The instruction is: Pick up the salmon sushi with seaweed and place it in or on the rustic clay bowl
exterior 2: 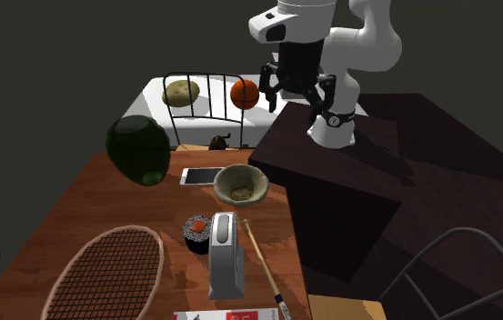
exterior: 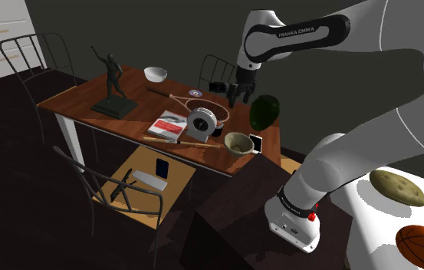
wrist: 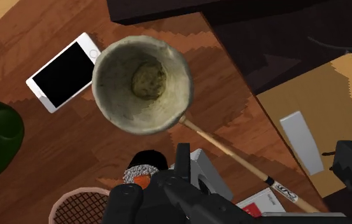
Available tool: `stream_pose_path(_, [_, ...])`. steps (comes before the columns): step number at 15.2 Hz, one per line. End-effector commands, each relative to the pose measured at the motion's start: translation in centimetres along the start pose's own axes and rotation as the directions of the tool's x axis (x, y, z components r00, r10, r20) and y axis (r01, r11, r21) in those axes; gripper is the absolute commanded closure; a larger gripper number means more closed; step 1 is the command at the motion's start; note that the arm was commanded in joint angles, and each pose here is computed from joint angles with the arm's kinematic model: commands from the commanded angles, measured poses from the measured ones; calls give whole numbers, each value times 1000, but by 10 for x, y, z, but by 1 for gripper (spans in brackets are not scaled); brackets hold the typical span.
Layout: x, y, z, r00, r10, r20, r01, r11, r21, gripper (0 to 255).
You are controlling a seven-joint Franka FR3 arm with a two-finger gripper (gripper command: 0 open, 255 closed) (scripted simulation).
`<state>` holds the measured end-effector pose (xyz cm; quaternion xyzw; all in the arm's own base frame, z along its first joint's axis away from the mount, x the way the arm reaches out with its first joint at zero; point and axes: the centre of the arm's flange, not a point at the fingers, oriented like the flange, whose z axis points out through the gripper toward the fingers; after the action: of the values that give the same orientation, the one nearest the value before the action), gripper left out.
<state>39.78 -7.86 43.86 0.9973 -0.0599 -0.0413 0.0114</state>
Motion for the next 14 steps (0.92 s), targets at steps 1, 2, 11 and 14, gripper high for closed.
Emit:
stream_pose_path(1, [16, 7, 21, 1000, 24, 0, -24, 1000, -3, 0])
stream_pose_path(2, [25, 11, 30, 999, 36, 1, -36, 999, -5, 0])
stream_pose_path(11, [96, 52, 116, 990, 143, 8, -142, 990, -18, 0])
stream_pose_path(14, [118, 67, 145, 984, 178, 10, -177, 984, -23, 0])
